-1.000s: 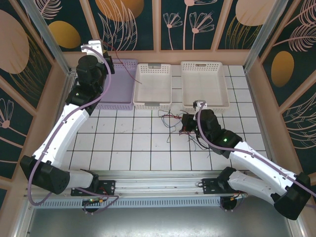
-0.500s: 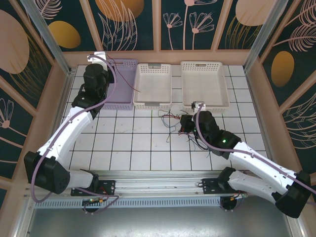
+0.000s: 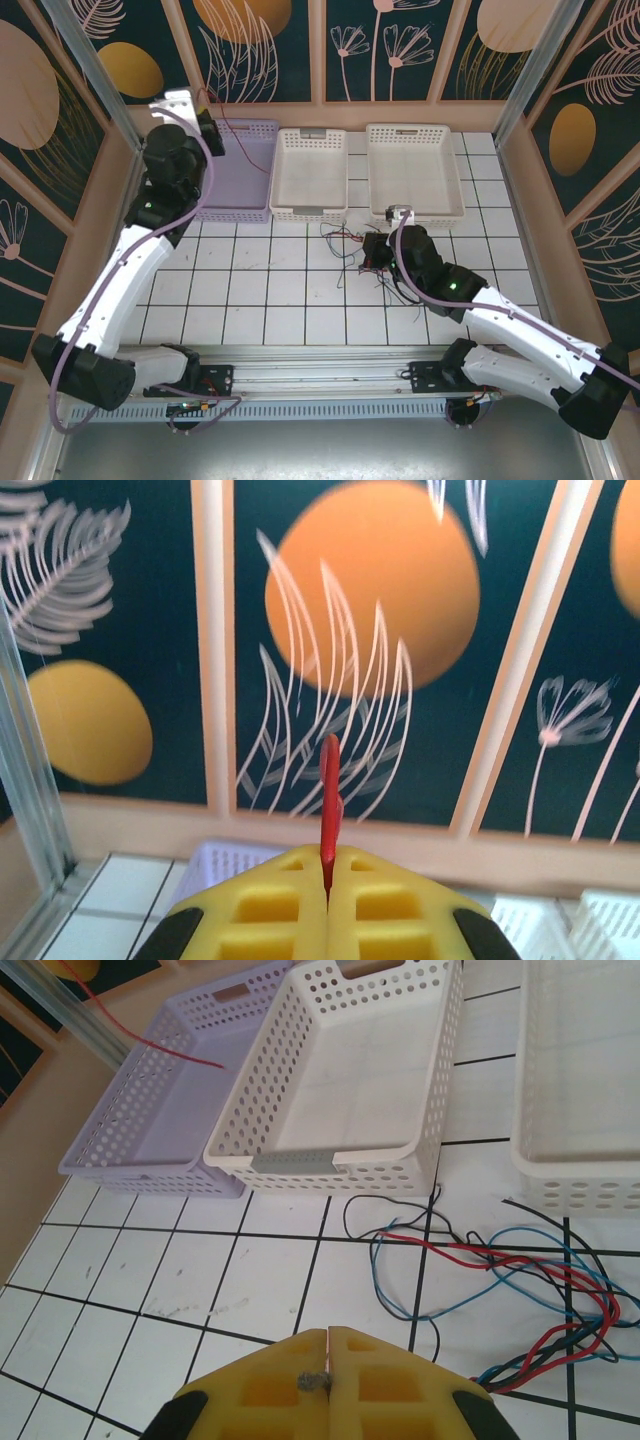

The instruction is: Untangle the cables

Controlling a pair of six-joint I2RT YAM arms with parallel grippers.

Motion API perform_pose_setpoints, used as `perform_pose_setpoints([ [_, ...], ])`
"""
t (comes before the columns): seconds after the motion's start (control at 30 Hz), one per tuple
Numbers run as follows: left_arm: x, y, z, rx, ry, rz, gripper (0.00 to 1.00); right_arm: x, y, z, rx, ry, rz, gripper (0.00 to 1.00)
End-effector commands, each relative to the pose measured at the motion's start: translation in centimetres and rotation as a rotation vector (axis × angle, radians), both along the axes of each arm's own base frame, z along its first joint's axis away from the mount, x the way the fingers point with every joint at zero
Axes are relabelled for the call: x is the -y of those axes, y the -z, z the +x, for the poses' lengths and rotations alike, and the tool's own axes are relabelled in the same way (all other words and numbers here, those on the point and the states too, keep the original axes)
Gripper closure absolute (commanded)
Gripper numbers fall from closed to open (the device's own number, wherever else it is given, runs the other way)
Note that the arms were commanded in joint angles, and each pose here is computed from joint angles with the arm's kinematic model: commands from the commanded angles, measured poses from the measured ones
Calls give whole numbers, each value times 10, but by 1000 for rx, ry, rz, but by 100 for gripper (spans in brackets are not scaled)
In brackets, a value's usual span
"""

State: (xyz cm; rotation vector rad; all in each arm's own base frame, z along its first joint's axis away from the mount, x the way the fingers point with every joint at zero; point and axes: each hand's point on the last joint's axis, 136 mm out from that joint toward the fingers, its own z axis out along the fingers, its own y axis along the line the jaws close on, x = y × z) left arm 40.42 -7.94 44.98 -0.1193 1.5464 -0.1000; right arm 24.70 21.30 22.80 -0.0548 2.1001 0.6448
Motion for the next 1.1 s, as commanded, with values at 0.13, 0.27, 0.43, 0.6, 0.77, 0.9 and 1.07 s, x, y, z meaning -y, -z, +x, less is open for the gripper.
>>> perform_pose_setpoints([
  [0.13, -11, -17, -10, 49, -30, -3, 100, -11, -19, 4, 32, 1, 30, 100],
  [0.27, -10, 15, -2, 1, -37, 10, 100, -12, -19, 2, 32, -2, 27, 100],
  [0.43, -6, 55, 9, -66, -36, 9, 100, -15, -17, 0, 27, -13, 29, 100],
  [0.6, -1, 101, 20, -143, -32, -6, 100, -18, -12, -3, 20, -22, 29, 100],
  [0.77, 1, 154, 27, -237, -40, -32, 100, -21, -7, -7, 9, -32, 27, 100],
  [0.9, 8, 205, 42, -355, -42, -21, 100, -24, -3, -9, 1, -41, 33, 100],
  [1.07, 13, 251, 59, -464, -54, -5, 100, -29, 1, -13, -8, -56, 30, 100],
])
